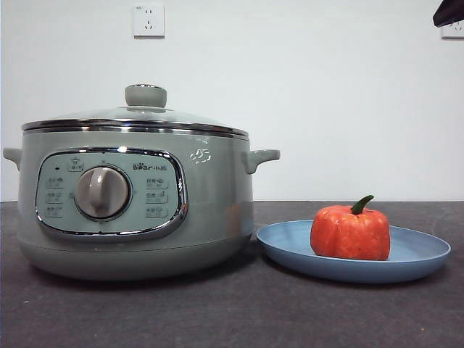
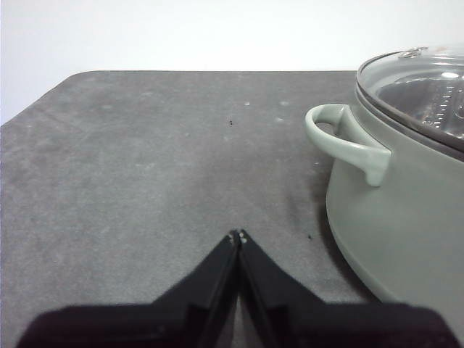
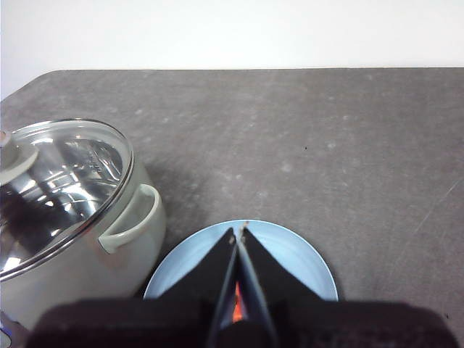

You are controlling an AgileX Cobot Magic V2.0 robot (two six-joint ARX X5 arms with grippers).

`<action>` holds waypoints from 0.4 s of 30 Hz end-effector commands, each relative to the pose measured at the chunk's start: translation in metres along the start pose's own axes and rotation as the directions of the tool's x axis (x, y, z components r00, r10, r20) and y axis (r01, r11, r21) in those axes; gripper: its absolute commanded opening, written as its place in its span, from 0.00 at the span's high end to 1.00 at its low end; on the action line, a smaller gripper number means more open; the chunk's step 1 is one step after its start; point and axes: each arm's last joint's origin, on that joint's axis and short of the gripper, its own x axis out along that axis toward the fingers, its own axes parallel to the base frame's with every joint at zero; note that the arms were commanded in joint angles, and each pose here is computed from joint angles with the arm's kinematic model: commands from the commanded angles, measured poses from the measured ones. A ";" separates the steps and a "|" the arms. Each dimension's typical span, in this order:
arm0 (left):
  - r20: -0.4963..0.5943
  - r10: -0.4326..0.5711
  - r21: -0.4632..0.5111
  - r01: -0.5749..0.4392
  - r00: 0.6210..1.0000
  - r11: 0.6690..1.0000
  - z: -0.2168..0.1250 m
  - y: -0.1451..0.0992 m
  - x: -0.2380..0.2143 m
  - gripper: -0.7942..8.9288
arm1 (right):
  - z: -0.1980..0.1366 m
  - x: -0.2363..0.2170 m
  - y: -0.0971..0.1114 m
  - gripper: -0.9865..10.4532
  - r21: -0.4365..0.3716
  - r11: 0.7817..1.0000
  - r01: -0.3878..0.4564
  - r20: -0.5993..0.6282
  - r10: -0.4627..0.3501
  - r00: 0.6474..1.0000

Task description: Take the pumpkin out from the steamer,put the pumpkin in the blue plate,close the lid

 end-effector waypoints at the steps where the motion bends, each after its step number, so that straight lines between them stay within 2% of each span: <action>1: -0.019 0.004 -0.003 -0.004 1.000 1.000 -0.004 0.000 0.001 0.92 | -0.001 0.000 0.000 0.92 0.010 1.000 0.002 0.003 -0.002 1.000; 4: -0.019 0.004 -0.003 -0.004 1.000 1.000 -0.004 0.000 0.001 0.92 | -0.001 0.000 0.000 0.92 0.003 1.000 0.002 0.003 -0.002 1.000; 7: -0.019 0.004 -0.003 -0.004 1.000 1.000 -0.004 0.000 0.001 0.92 | -0.002 -0.001 0.000 0.92 -0.108 0.994 -0.010 -0.009 0.009 1.000; 12: -0.019 0.004 -0.003 -0.004 1.000 1.000 -0.004 0.000 0.001 0.92 | -0.015 -0.013 -0.011 0.92 -0.240 0.969 0.058 0.033 -0.051 0.998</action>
